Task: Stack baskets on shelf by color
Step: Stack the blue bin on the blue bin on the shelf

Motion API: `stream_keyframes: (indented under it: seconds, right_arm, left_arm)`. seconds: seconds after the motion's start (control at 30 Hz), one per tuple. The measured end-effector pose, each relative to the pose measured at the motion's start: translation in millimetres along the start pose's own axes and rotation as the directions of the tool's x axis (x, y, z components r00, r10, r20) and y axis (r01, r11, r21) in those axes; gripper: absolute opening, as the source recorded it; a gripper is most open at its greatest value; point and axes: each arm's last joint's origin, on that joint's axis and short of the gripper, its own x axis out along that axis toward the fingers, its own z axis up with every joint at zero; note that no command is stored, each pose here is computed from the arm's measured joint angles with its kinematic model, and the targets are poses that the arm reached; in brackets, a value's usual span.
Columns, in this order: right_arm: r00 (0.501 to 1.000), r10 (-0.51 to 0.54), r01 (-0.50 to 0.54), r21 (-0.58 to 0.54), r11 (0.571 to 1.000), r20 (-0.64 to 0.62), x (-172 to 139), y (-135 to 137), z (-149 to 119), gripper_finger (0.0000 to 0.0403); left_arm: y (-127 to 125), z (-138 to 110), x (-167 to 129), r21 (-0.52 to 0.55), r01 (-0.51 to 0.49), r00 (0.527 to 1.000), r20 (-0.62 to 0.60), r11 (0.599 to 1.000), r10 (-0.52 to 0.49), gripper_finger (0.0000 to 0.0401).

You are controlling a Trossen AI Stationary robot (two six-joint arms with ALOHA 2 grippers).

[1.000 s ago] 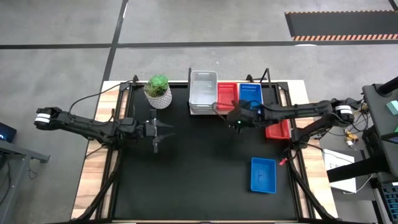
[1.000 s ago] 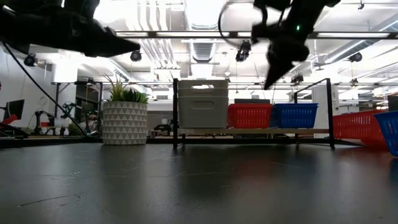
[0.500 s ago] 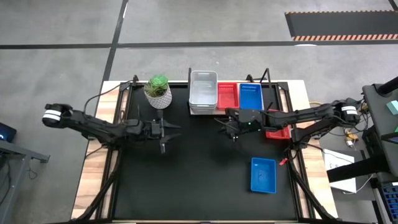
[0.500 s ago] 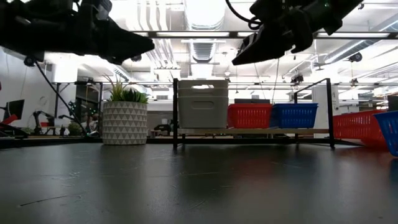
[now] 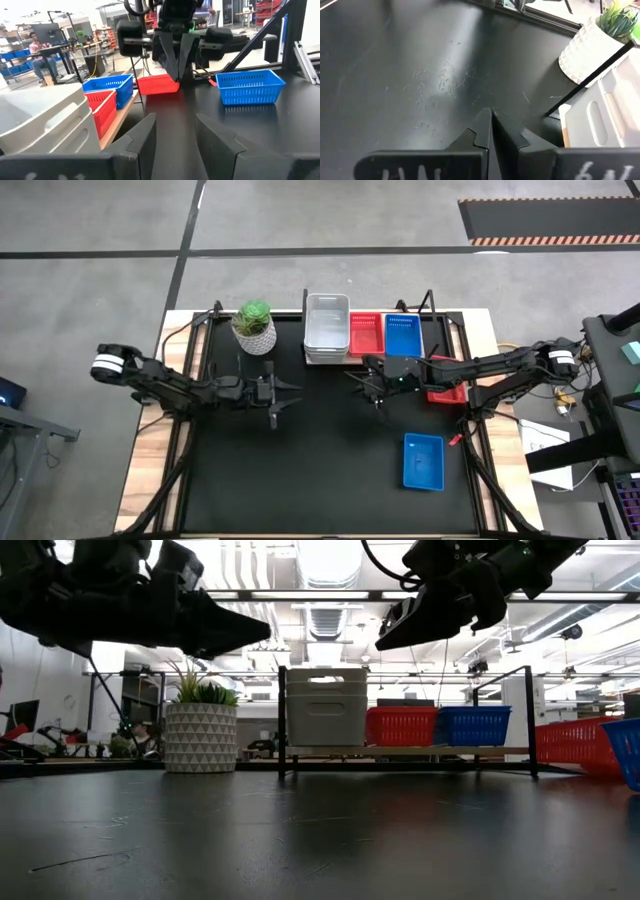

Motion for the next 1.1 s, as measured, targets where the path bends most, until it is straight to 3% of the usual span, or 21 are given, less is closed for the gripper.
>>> stream_keyframes:
  seconds: [0.3,0.73,0.9,1.1]
  right_arm:
    - [1.0,0.0,0.0,-0.005,1.0,0.0,0.4,0.7,-2.2,0.0009]
    - [0.983,-0.046,0.05,-0.016,0.999,0.18,0.4,0.5,8.4,0.0009]
    - [0.979,-0.043,0.034,0.052,0.998,0.2,0.3,2.0,10.8,0.0009]
    - [0.983,-0.023,-0.018,0.219,0.976,0.184,0.6,6.9,13.3,0.0009]
  left_arm:
    - [-3.0,-4.7,11.9,0.008,0.005,1.0,-0.03,1.0,-0.004,0.0118]
    - [2.2,2.1,22.2,0.013,-0.023,1.0,-0.009,1.0,0.023,0.0118]
    - [3.8,1.8,22.2,0.027,-0.028,1.0,-0.011,0.999,0.029,0.0118]
    - [6.3,1.7,22.6,0.041,-0.039,0.999,-0.01,0.998,0.039,0.0118]
